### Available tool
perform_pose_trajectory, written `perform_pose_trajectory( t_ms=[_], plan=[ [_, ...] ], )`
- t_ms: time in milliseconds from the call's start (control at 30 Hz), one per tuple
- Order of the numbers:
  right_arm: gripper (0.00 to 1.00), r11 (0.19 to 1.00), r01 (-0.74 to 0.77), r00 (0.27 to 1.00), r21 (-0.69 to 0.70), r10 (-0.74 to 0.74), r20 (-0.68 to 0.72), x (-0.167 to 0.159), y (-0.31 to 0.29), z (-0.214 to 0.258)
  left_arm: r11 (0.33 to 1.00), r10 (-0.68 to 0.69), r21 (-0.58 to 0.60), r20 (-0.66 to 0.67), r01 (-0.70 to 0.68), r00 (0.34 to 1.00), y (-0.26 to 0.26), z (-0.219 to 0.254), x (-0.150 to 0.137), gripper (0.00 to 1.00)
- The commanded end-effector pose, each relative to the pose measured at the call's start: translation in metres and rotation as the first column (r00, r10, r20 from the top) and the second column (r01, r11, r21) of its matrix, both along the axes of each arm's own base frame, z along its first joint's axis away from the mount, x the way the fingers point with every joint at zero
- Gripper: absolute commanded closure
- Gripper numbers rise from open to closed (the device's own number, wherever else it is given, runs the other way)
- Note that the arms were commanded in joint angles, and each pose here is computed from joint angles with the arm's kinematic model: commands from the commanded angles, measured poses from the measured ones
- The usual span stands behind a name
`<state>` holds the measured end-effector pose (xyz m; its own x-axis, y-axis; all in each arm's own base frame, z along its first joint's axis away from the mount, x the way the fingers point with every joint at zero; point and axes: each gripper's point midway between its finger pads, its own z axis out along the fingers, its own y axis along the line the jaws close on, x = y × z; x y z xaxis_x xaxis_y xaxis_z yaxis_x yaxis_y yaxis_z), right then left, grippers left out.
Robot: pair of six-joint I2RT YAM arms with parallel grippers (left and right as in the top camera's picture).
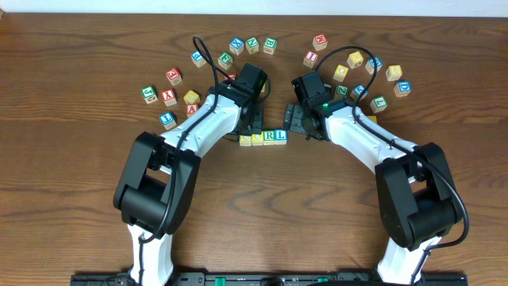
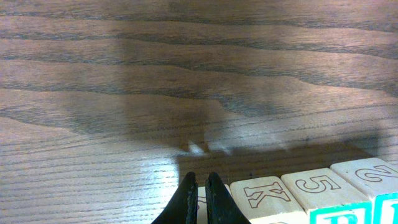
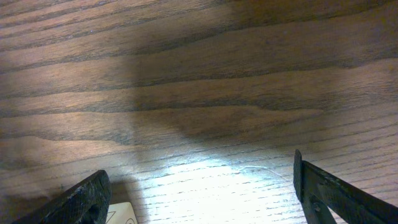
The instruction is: Spell out CORL
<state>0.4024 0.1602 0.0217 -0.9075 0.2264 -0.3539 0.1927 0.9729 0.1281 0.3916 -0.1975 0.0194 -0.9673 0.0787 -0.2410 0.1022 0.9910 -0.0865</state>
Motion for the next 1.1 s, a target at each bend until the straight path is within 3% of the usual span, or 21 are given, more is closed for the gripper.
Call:
perform_pose_trajectory(
  t_ms=[0,200,400,633,867,1067],
  plan=[
    [0.11,1.0,0.013,1.0,-0.003,-0.012,0.027,0.001,-0.001,0.01,1.0,-0.009,0.01,0.019,0.008,1.0,0.006,0.006,0.009,0.93],
    [0.09,1.0,0.012,1.0,-0.004,-0.012,0.026,0.001,-0.001,0.01,0.998,0.061,0.005,0.035,-0.061,0.997,0.033,0.036,0.023,0.92],
    [0.05,1.0,0.012,1.0,-0.003,-0.012,0.027,0.001,-0.001,0.01,0.988,0.152,0.03,-0.049,-0.151,0.987,0.061,0.035,0.008,0.93],
    [0.06,1.0,0.012,1.0,-0.003,-0.012,0.027,0.001,-0.001,0.01,0.993,0.105,-0.039,-0.157,-0.112,0.982,0.041,0.021,-0.02,0.93],
    [0.06,1.0,0.012,1.0,-0.003,-0.012,0.027,0.001,-0.001,0.01,0.997,0.076,-0.01,-0.21,-0.079,0.975,0.036,0.006,-0.043,0.93],
    [0.06,1.0,0.012,1.0,-0.003,-0.012,0.027,0.001,-0.001,0.01,0.997,0.077,-0.004,-0.214,-0.08,0.974,0.038,0.002,-0.045,0.92]
  ],
)
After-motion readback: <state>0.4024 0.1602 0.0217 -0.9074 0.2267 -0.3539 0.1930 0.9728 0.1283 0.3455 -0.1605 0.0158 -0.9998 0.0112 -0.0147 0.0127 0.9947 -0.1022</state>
